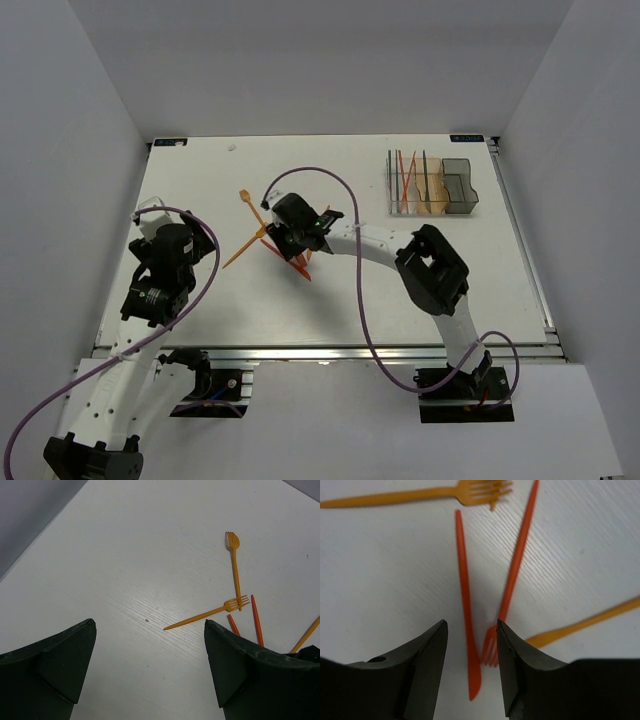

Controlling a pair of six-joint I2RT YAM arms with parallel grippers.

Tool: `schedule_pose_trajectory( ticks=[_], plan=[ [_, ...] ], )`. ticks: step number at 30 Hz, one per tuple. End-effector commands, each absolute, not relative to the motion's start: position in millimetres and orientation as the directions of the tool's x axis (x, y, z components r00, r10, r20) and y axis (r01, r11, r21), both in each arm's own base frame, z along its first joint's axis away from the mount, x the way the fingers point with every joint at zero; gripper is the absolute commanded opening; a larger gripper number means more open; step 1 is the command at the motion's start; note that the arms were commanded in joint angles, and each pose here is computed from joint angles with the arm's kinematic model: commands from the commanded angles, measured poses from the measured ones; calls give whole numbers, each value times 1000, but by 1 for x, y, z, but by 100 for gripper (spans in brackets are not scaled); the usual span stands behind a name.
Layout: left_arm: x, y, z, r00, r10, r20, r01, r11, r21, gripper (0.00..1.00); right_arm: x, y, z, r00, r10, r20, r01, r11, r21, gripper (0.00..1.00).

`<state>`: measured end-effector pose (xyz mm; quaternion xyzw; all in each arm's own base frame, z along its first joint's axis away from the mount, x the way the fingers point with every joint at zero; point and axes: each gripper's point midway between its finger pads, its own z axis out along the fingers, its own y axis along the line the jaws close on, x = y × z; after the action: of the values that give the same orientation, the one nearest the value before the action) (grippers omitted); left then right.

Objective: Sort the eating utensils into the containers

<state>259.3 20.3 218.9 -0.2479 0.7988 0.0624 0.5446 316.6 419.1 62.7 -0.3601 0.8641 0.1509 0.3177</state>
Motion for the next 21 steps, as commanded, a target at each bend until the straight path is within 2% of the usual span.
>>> schedule_pose_trajectory(
  ticks=[1,14,21],
  plan=[
    [257,22,228,-260,-332,-907,-467,865,-183,98,321,452,85,-460,-536,-708,-783,621,38,49],
    [257,19,230,-256,-333,-908,-445,874,-195,98,334,487,48,-430,-614,-662,-823,568,8,49],
    [257,17,232,-250,-333,-909,-434,878,-201,98,323,477,23,-451,-669,-591,-820,572,-22,33]
  ],
)
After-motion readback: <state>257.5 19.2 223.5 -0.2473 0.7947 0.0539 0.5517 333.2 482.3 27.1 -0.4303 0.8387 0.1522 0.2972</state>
